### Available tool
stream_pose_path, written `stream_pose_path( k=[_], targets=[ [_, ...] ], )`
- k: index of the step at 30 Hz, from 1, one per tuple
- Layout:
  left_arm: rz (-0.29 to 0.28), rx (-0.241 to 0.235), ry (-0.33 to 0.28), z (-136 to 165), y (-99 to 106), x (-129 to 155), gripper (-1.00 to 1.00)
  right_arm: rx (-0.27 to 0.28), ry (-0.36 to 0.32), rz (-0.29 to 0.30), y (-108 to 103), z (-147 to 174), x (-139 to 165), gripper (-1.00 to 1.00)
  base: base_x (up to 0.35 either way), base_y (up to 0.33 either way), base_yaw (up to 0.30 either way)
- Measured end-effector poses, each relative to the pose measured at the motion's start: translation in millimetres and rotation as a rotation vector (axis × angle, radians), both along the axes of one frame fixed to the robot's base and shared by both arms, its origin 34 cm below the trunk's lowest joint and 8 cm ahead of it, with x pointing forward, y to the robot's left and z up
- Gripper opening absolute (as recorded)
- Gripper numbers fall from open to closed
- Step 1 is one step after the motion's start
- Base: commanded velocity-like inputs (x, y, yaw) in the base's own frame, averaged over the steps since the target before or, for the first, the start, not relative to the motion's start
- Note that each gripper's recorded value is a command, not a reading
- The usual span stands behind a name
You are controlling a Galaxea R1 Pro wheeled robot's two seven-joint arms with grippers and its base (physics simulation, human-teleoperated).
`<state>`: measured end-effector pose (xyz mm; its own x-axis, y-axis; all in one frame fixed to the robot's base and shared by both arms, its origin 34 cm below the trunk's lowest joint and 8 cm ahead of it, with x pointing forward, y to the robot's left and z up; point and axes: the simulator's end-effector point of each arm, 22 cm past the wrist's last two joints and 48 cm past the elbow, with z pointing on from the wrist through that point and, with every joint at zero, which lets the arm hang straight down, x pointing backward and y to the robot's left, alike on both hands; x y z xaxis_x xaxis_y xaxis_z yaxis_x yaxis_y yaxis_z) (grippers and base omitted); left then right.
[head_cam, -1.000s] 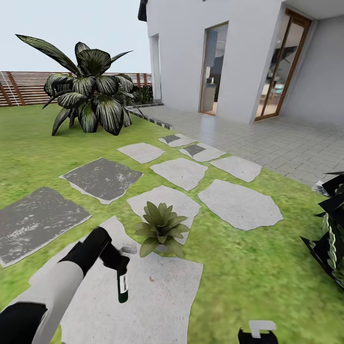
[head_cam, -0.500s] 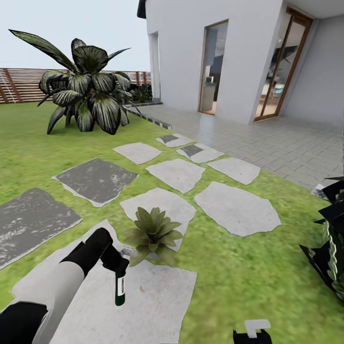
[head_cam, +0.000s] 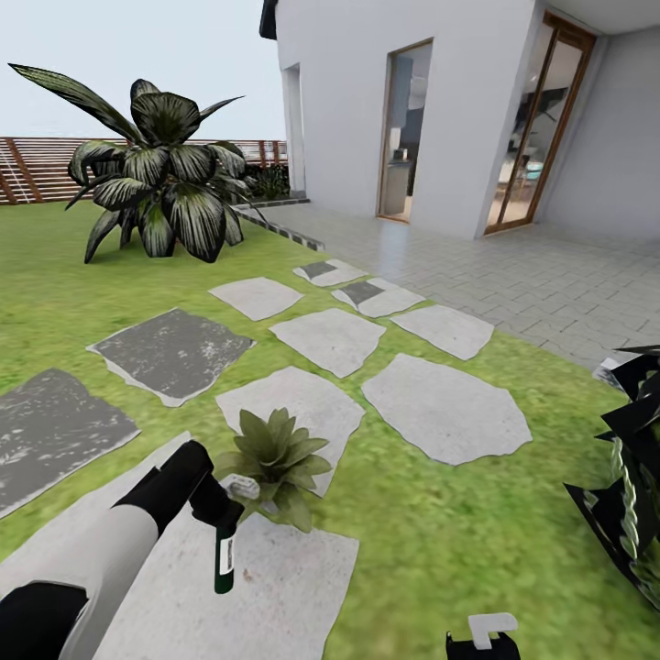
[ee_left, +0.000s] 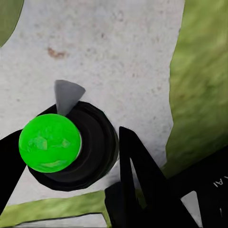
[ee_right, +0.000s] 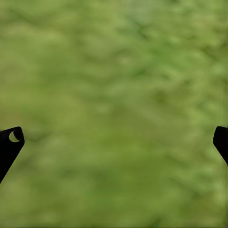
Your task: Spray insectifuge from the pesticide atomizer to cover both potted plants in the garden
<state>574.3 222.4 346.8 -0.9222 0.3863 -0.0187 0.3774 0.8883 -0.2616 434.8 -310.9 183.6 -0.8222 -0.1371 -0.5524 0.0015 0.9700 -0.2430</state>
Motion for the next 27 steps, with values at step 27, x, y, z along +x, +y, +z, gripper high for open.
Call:
stream_pose_path(
  k=[27],
  targets=[
    [-0.025, 0.077, 0.043, -18.1, 22.9, -23.7, -1.0, -0.001, -0.004, -0.011, -1.4, 0.6, 0.6, 1.0, 0.067, 0.0, 0.0]
  ],
)
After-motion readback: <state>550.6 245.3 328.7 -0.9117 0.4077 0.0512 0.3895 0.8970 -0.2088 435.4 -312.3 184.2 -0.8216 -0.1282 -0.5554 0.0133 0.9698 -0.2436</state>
